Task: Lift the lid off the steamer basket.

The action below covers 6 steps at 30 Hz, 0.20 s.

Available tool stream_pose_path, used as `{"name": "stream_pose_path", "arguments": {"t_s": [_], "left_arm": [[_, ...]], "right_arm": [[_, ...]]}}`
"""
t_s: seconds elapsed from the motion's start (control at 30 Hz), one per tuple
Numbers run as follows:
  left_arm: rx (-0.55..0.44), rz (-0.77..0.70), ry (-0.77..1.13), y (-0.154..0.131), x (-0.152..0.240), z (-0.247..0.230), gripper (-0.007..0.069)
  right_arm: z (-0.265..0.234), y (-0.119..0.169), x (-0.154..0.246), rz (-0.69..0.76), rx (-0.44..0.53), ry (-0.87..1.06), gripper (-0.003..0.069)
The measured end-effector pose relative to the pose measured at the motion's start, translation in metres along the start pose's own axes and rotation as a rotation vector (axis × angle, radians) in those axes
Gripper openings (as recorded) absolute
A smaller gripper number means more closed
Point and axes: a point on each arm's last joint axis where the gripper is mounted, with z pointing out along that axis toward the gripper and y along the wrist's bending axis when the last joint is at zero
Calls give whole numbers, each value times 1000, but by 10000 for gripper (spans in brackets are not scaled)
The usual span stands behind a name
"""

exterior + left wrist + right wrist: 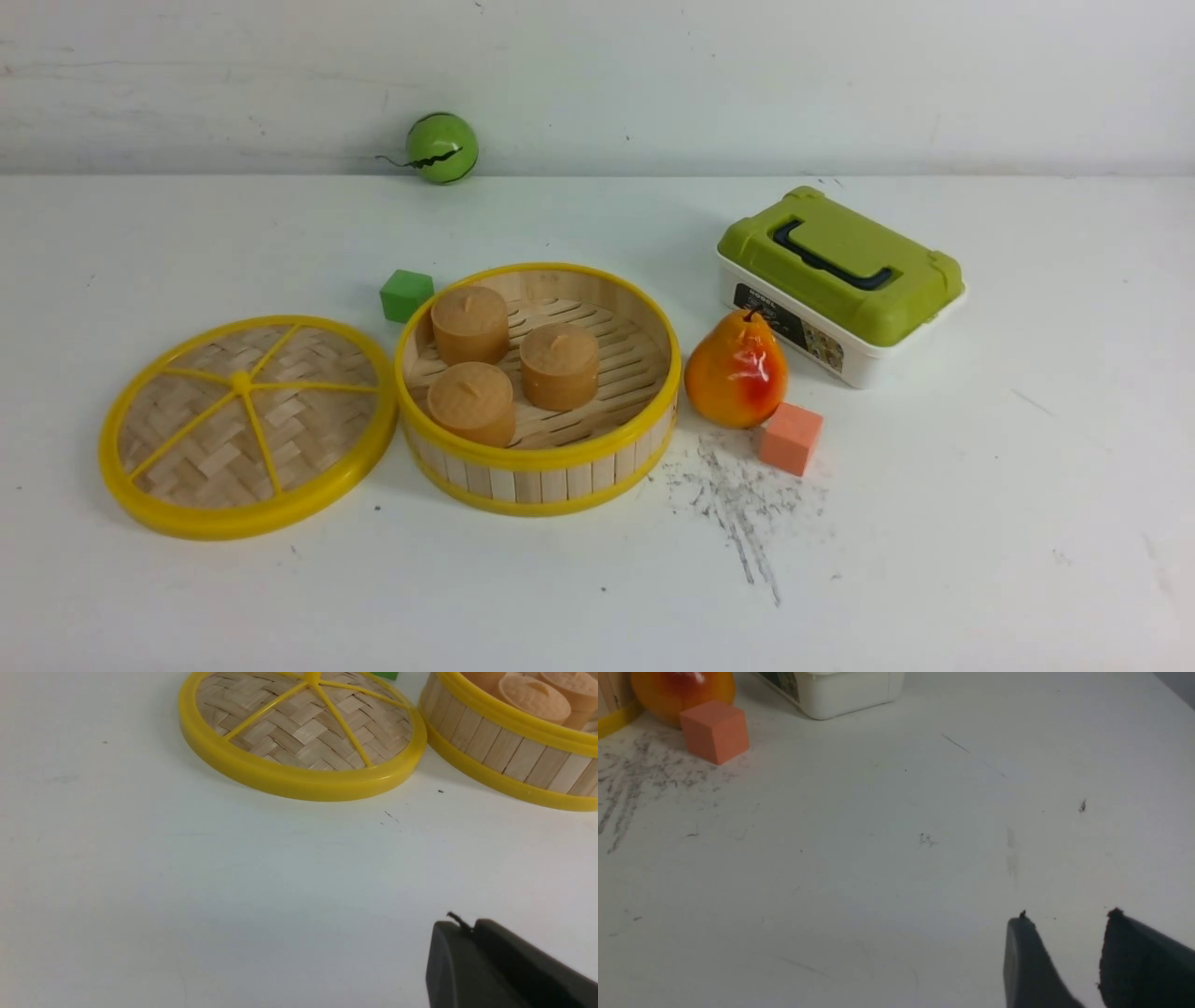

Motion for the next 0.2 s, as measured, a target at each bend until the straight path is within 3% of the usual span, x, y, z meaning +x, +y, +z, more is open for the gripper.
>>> {"name": "stream_pose_path", "arguments": {"t_s": [0.2], "left_arm": [[0,0,0,0,0,0,41]], "right_arm": [[0,0,0,0,0,0,239]]}}
